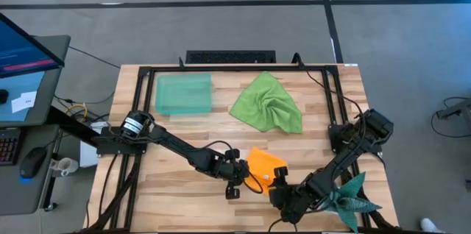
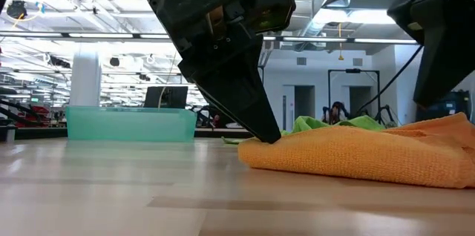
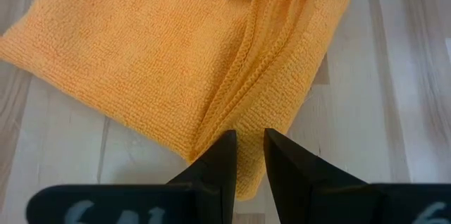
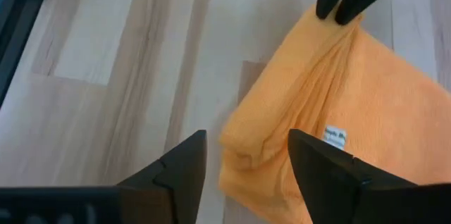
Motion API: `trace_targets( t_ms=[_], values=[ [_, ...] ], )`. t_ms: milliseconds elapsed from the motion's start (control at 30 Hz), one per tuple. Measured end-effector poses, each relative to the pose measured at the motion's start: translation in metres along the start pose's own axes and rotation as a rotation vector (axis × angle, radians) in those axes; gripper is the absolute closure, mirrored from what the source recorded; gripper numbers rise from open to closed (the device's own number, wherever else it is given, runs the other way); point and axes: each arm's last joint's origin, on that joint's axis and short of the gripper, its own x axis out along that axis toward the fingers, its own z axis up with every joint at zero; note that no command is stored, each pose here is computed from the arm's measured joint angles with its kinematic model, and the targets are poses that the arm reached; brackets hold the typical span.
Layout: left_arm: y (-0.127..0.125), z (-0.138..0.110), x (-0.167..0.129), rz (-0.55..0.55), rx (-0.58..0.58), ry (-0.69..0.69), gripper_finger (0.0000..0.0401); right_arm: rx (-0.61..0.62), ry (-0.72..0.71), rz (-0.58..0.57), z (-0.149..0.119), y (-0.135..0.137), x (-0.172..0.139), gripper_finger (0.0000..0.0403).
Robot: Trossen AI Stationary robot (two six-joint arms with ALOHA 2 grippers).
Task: Roll microfiber towels into tight, uniform cylinder then place into a basket
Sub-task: Roll the yellow towel
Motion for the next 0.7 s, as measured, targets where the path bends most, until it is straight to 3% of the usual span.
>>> trace_targets(
  t_ms=[533,700],
  values=[
    [0.0,0.0,0.0,0.0,0.0,0.0,0.0335,0.038,-0.057,0.059,-0.018,-0.011,0.024,0.0194],
    [0.001,0.0,0.0,0.053,0.002,-0.021,0.0335,0.081,-0.027,0.057,-0.027,-0.015,0.029,0.0195]
  ],
)
